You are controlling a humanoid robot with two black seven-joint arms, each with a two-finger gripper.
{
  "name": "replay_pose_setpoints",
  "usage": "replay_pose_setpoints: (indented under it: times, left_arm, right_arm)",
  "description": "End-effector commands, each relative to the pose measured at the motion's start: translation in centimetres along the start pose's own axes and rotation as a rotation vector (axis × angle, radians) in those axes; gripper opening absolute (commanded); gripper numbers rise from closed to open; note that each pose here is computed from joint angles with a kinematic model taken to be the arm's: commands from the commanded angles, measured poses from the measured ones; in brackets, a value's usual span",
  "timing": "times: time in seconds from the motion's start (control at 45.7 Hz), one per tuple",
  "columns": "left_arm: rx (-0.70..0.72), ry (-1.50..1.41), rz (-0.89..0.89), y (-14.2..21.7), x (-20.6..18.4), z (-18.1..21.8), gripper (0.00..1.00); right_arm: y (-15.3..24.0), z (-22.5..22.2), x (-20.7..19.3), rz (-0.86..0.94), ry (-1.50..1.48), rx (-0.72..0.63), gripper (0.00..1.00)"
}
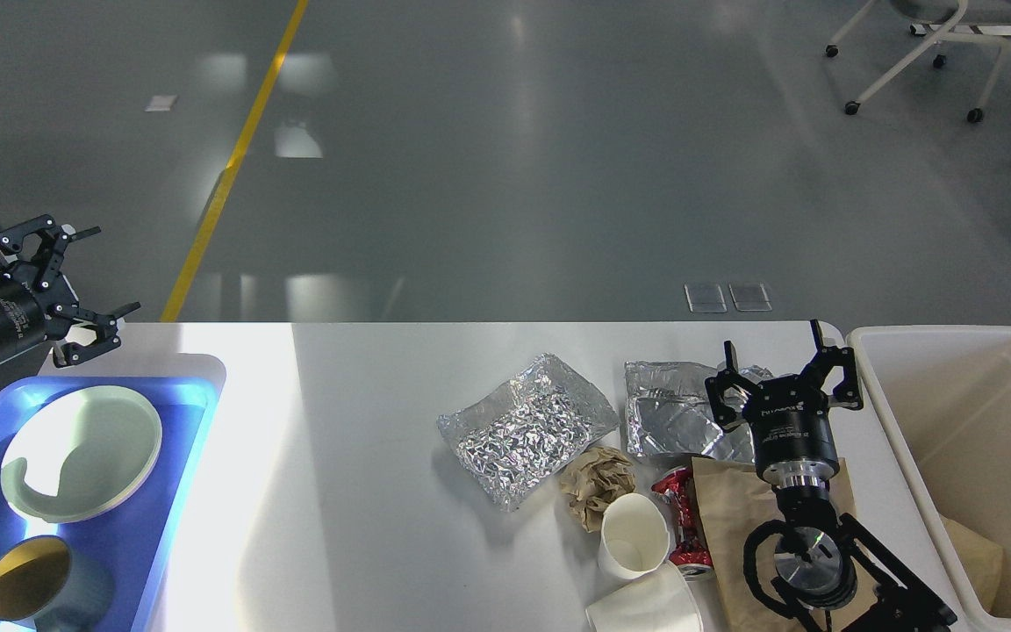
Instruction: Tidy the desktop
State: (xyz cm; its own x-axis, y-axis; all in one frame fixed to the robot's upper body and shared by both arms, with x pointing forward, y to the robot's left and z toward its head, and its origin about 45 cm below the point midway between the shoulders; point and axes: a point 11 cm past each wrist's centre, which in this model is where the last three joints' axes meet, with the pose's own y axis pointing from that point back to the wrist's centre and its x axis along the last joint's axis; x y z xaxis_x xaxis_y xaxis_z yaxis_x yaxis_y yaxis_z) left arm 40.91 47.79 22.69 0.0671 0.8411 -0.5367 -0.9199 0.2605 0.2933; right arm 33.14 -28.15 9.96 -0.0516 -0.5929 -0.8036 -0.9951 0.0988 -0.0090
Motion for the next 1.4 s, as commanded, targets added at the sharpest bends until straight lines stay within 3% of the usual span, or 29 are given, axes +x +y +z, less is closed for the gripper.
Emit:
replay_pose_setpoints:
  times: [0.0, 0.131, 0.35, 0.525, 0.81, 1.379]
  left_arm:
    - [-0.159, 0.231, -0.085, -1.3, -1.1, -1.8, 0.96]
    - [-0.213, 0.348, -0.128, -3.3, -2.9, -3.7, 0.96]
    - [-0.31, 0.409, -0.098, -3.6, -2.9, -8.6, 0.97]
    - [-0.32, 0.442, -0.139, -2.4, -4.4, -11.5, 0.97]
    - [-0.297, 0.452, -0.089, 1.4, -2.8, -17.1, 0.97]
    - [-0.355, 0.447, -0.136, 0.4, -3.7, -14.8, 0.97]
  right_arm:
    - [0.0, 0.0, 0.0, 0.0, 0.0, -0.001, 1.0]
    - [0.0, 0.0, 0.0, 0.0, 0.0, -0.001, 1.0]
    - [0.0, 0.0, 0.0, 0.0, 0.0, -0.001, 1.0]
    - [0.0, 0.0, 0.0, 0.0, 0.0, -0.001, 1.0]
    - [0.0, 0.0, 0.0, 0.0, 0.0, 0.001, 1.0]
    - [0.0, 0.0, 0.0, 0.0, 0.0, -0.001, 1.0]
